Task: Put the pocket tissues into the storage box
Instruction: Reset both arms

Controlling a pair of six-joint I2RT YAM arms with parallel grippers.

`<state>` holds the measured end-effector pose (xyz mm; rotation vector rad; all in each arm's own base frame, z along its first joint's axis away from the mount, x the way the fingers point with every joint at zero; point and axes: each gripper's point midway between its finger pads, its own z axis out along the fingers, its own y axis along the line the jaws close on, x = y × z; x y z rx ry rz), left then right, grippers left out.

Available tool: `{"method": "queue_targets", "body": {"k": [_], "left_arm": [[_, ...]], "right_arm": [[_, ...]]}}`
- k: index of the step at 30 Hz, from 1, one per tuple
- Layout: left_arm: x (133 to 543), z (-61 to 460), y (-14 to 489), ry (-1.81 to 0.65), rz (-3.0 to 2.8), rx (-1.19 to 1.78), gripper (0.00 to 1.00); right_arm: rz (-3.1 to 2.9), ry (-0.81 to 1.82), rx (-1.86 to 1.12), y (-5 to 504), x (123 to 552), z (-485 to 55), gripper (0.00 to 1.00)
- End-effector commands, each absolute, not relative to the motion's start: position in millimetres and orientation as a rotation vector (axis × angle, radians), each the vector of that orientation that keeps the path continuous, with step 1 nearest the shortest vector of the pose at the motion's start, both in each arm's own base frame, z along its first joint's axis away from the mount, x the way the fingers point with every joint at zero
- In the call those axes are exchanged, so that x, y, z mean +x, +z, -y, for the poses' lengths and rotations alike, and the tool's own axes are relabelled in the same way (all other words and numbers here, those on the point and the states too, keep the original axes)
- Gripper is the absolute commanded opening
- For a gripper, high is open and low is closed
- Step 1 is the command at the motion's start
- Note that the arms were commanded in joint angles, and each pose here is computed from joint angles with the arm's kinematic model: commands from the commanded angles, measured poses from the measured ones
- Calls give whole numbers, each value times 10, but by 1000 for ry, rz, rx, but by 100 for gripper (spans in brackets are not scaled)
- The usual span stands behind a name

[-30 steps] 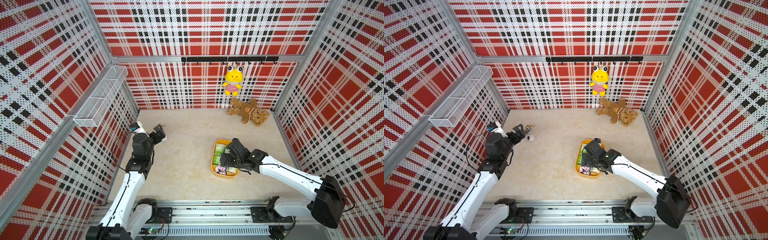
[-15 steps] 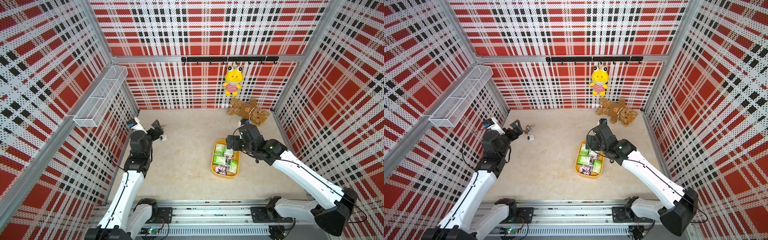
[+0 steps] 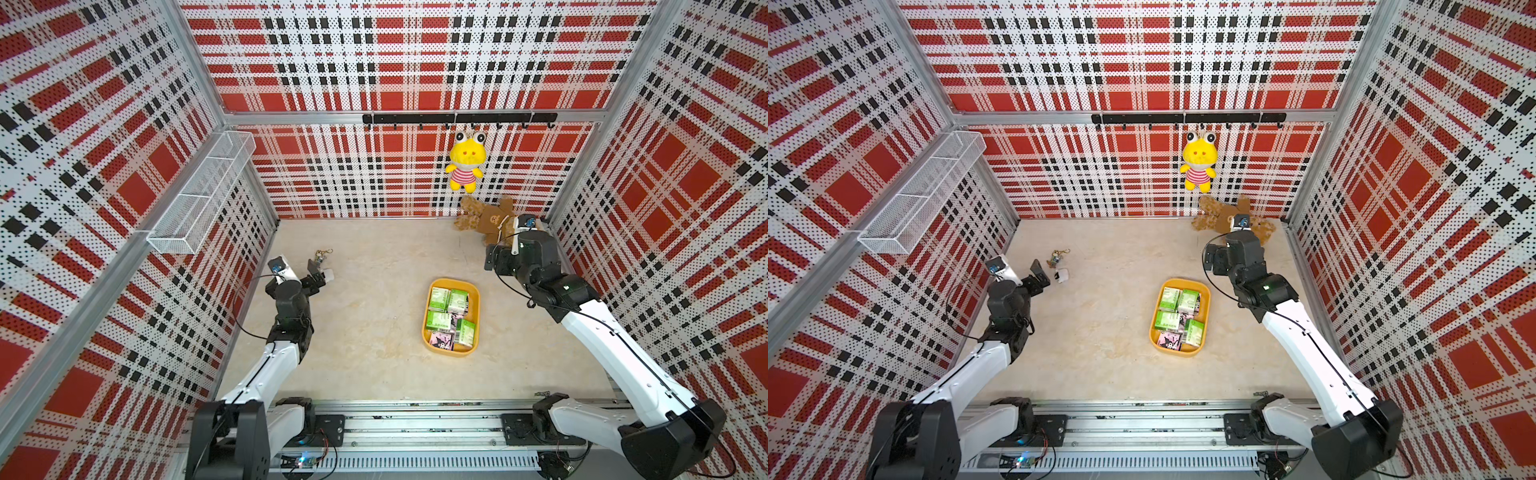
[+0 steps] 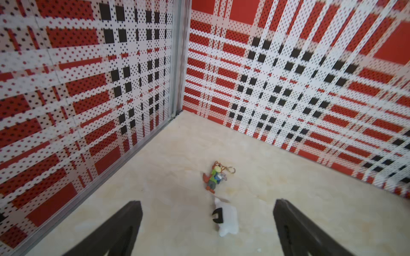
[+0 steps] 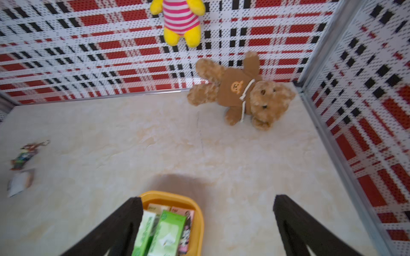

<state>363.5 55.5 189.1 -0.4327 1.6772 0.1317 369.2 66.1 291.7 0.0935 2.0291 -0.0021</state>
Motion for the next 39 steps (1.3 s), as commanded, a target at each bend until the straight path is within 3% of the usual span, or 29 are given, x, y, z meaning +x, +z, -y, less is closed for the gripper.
{"method": "queue_targets", "body": {"k": [1, 8, 14, 21, 29, 39], "left_arm": [[3686, -646, 2081, 222, -1535, -401, 100], [3818, -599, 1742, 187, -1577, -385, 99], [3741, -542, 1611, 181, -1550, -358, 99], [3676, -464, 1564, 159, -1532, -316, 99], [3647, -454, 1577, 156, -1507, -310, 99], [3680, -434, 1551, 166, -1523, -300, 99]], "right_arm": [[-1874, -118, -15, 2843, 3853, -465, 100], [-1898, -147, -16, 1955, 4055, -142, 100], [-1880, -115, -42, 1561, 4169, -95, 100], [-1855, -77, -39, 1310, 4163, -94, 100], [-1735, -57, -15, 1257, 3919, -48, 100], [-1746, -61, 5, 1239, 3931, -14, 100]]}}
